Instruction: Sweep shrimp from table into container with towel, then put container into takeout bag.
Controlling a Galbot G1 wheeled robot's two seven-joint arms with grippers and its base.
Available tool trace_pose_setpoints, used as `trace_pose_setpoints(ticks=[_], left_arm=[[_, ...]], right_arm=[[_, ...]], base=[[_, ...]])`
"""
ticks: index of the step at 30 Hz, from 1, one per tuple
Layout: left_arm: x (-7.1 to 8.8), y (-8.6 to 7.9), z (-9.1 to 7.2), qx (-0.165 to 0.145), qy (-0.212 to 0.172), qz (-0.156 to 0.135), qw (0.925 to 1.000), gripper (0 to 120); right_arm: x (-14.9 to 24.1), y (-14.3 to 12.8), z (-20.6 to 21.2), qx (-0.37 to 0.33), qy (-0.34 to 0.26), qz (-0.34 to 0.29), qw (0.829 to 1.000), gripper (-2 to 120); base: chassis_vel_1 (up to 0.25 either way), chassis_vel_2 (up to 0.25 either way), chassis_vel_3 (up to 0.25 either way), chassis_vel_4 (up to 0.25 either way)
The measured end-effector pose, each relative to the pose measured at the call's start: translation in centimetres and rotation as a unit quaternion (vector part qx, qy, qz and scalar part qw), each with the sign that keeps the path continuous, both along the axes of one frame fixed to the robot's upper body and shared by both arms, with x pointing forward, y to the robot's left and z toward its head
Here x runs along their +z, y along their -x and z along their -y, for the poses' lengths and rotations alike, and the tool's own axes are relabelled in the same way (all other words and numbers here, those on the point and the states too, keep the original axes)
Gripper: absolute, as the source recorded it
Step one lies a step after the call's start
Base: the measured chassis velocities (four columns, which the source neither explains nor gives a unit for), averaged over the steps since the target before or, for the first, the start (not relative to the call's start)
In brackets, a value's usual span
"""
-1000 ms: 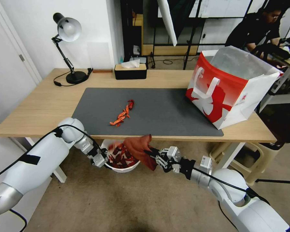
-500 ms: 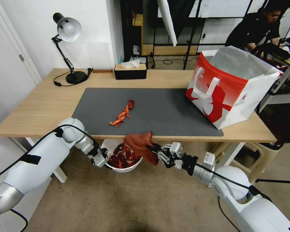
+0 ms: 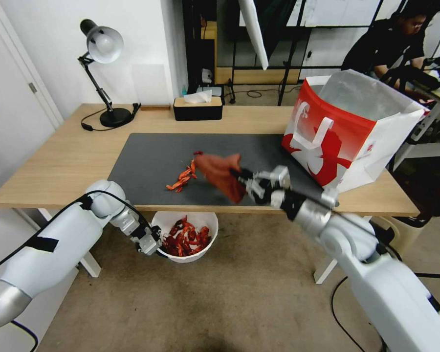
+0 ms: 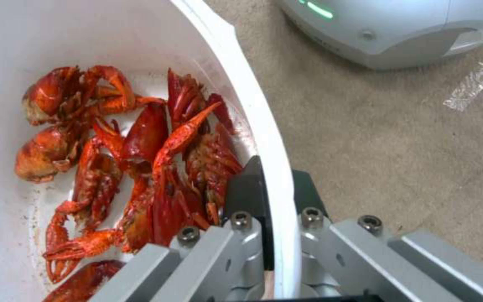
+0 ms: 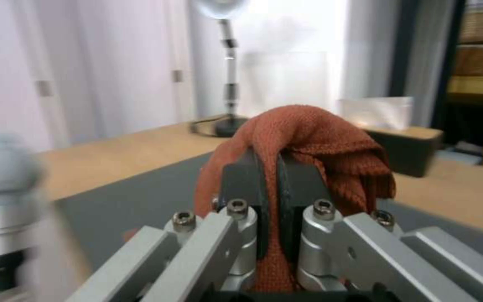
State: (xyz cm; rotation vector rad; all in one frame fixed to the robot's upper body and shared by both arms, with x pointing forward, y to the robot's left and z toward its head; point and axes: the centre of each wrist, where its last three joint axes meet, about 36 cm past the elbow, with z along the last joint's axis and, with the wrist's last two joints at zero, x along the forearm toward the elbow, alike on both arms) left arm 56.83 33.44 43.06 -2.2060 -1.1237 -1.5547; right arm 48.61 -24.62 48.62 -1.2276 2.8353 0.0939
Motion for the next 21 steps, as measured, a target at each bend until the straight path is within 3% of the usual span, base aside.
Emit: trace_pose_setpoints(ticks=[2, 4, 6, 7, 9, 21], left_arm=[[-0.2, 0.1, -0.2, 0.002, 0.001, -0.001, 1.0, 0], [-0.2, 0.2, -0.2, 0.002, 0.001, -0.002, 1.0, 0], [-0.3, 0.3, -0.5, 0.004, 0.002, -0.002, 1.0, 0], [-0.3, 0.3, -0.5, 0.004, 0.002, -0.002, 1.0, 0], [-0.4, 0.5, -0.8, 0.006, 0.002, -0.002, 1.0, 0], [-0.6, 0.8, -1.8, 0.013, 0.004, -0.003, 0.9999, 0]], right_arm=[[0.4, -4.2, -0.3, -0.028, 0.006, 0.005, 1.0, 2], [0.4, -5.5, -0.5, -0.034, 0.008, 0.006, 0.999, 2], [-0.1, -8.8, -1.2, -0.047, 0.021, 0.001, 0.999, 2], [-0.1, -8.8, -1.2, -0.047, 0.021, 0.001, 0.999, 2], [-1.1, -11.7, -1.7, -0.054, 0.041, -0.004, 0.998, 2], [-1.7, -20.0, -3.4, -0.061, 0.093, -0.008, 0.994, 2]], base=[[0.0, 0.0, 0.0, 0.0], [0.0, 0.0, 0.0, 0.0], [0.0, 0.0, 0.0, 0.0], [0.0, 0.0, 0.0, 0.0], [0.0, 0.0, 0.0, 0.0], [0.0, 0.0, 0.0, 0.0]])
